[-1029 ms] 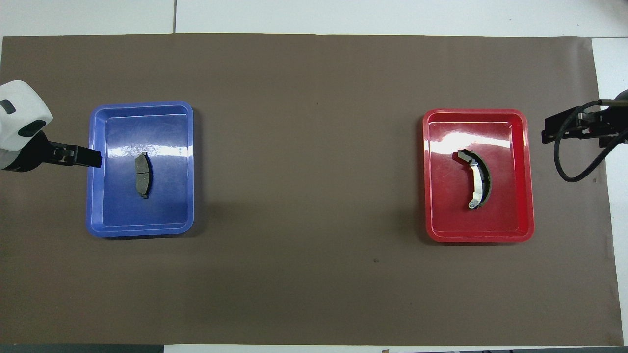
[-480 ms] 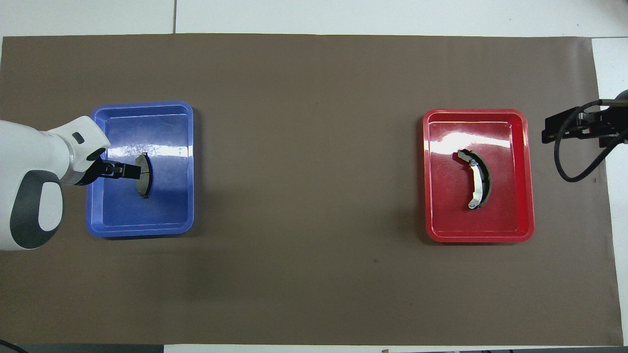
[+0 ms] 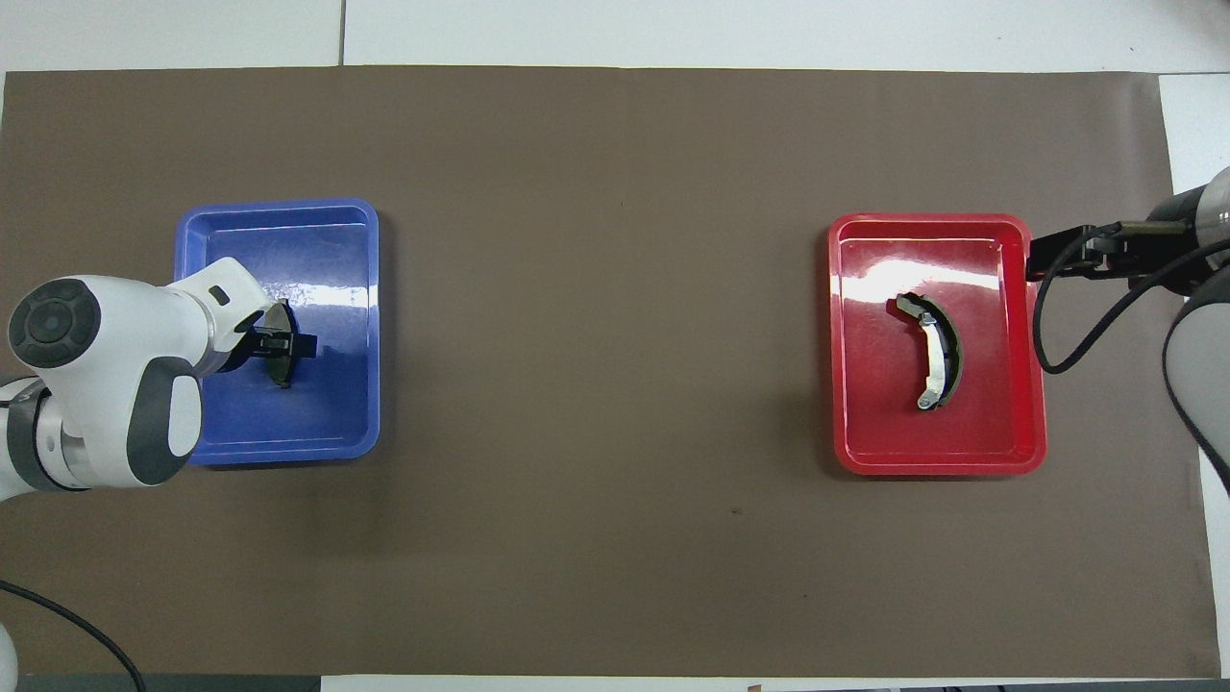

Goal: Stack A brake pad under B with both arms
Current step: 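Reach into the blue tray and grasp the dark brake pad with the left gripper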

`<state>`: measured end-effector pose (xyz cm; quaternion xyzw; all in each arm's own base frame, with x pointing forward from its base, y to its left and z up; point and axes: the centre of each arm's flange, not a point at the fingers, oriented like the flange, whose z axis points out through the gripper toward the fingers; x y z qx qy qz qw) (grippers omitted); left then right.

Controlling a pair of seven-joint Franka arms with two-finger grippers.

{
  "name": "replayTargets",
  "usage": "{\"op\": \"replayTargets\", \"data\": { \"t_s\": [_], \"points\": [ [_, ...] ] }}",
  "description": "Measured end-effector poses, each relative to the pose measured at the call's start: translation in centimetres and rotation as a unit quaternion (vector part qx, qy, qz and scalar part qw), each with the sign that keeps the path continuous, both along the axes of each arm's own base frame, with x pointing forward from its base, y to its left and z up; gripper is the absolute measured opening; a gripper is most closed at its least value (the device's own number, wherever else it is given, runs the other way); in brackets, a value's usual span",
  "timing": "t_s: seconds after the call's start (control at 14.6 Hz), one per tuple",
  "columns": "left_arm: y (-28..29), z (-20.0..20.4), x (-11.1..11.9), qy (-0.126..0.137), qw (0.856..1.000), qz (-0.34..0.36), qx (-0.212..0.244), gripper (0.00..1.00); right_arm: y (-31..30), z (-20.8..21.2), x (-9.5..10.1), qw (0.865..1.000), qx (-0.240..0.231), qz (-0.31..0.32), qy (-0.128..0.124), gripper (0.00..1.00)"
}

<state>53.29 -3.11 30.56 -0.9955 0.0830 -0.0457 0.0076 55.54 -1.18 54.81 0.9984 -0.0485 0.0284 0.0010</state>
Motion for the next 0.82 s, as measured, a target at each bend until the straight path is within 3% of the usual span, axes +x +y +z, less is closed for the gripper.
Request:
{"op": "replayTargets", "data": {
  "t_s": [0.14,0.27,0.34,0.62,0.82],
  "points": [
    [0.0,-1.0,-0.1,0.006,1.000,0.001,0.000,0.97,0.1,-4.5,-0.7,1.000,0.001,0.026,0.010,1.00],
    [0.0,-1.6,-0.2,0.012,1.000,0.002,0.000,0.94,0.2,-10.0,-1.3,0.999,0.002,0.054,0.002,1.00],
    [-0.1,-1.5,-0.2,0.011,1.000,0.002,0.000,0.88,0.3,-12.6,-1.7,0.998,0.001,0.065,-0.006,1.00],
    [0.0,-0.4,0.1,0.005,1.000,0.003,0.000,0.41,0.2,-20.3,-3.6,0.996,-0.001,0.087,-0.010,1.00],
    [-0.2,0.3,0.4,0.004,1.000,0.002,0.000,0.40,-0.2,-23.0,-3.8,0.995,-0.004,0.096,-0.009,0.99]
  ]
}}
